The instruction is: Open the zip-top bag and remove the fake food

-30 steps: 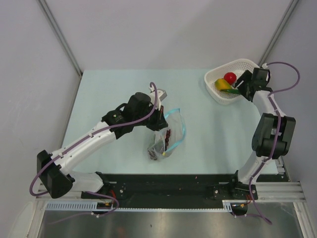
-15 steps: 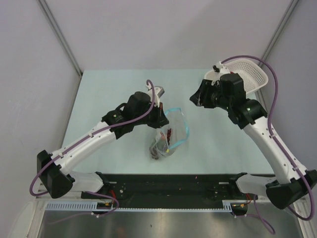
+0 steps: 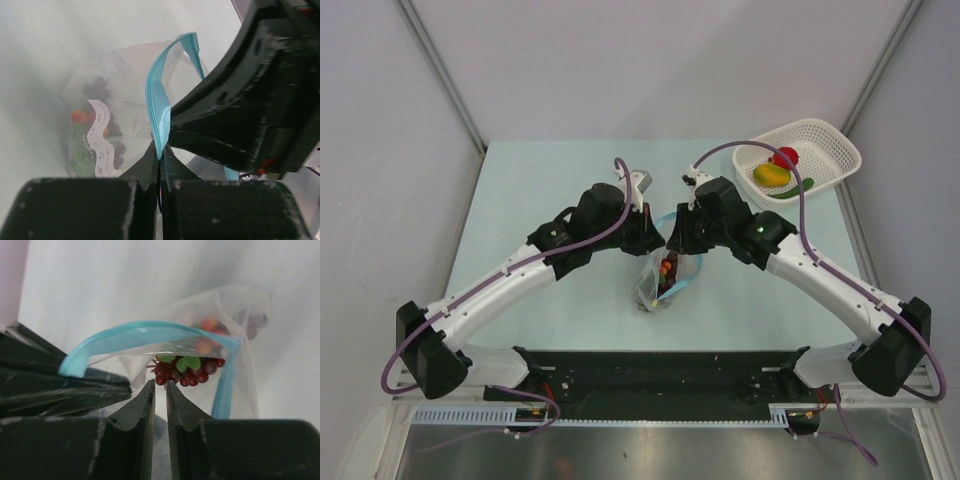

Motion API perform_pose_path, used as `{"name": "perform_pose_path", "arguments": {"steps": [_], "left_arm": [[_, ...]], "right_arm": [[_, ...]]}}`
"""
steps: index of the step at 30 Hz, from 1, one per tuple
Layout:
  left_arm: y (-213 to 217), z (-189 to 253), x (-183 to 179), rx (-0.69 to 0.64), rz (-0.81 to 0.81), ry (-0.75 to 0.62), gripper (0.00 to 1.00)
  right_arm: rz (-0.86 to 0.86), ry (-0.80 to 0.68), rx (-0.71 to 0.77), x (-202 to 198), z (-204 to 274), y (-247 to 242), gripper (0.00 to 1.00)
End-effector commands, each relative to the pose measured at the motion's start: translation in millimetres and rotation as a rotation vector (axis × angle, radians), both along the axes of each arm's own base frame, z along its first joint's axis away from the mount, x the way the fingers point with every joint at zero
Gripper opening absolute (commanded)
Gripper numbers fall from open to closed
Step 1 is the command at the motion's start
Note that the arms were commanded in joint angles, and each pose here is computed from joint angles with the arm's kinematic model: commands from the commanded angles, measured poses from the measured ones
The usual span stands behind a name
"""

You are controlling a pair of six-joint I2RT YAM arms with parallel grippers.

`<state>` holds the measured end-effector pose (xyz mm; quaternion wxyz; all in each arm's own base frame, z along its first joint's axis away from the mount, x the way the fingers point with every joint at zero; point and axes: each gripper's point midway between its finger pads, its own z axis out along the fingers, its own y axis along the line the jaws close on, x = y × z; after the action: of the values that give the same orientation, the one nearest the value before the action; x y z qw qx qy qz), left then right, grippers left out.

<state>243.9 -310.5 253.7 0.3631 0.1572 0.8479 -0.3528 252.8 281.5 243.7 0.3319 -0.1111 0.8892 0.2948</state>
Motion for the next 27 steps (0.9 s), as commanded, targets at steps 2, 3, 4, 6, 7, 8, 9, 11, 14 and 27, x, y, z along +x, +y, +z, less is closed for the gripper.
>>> {"name": "perform_pose_path", "arguments": {"steps": [2,3,4,6,7,8,9,11,14,27], "left_arm": [[-8.9,4.9,8.9,-0.04,0.005,-0.012,0.0],[-9.1,4.2,9.9,-0.038,0.007,-0.01,0.0],[-10.5,2.6,9.7,-0.036,0.003,-0.005,0.0],[-12.0,2.5,11.7,-0.037,0.004,-0.004,0.0],[-12.7,0.6,11.9,-0.033,0.004,-0.001,0.0],[-12.5,1.9,12.3,-0.035,0.007,-0.004,0.0],[-13.1,0.8,12.3,-0.035,0.008,0.002,0.0],[-14.0,-0.6,11.6,-0.041,0.009,0.013,0.0],[-16.8,-5.0,10.4,-0.052,0.007,0.029,0.0],[-6.1,-18.9,8.2,-0.012,0.044,0.052,0.0]], "right_arm": [[-0.084,0.005,-0.037,16.3,-16.6,-1.2,0.17],[-0.083,0.018,-0.048,17.9,-23.8,1.2,0.17],[-0.082,0.023,-0.05,18.6,-26.4,3.6,0.15],[-0.111,0.037,-0.055,19.7,-32.0,6.7,0.15],[-0.128,0.053,-0.054,21.1,-35.7,7.4,0.15],[-0.16,0.081,-0.031,21.5,-36.1,8.7,0.15],[-0.164,0.089,-0.008,21.4,-34.2,12.6,0.15],[-0.2,0.111,0.029,21.2,-31.2,17.3,0.15],[-0.288,0.169,0.043,24.9,-39.2,14.4,0.16],[-0.365,0.219,-0.006,41.2,-88.5,30.4,0.2]]}}
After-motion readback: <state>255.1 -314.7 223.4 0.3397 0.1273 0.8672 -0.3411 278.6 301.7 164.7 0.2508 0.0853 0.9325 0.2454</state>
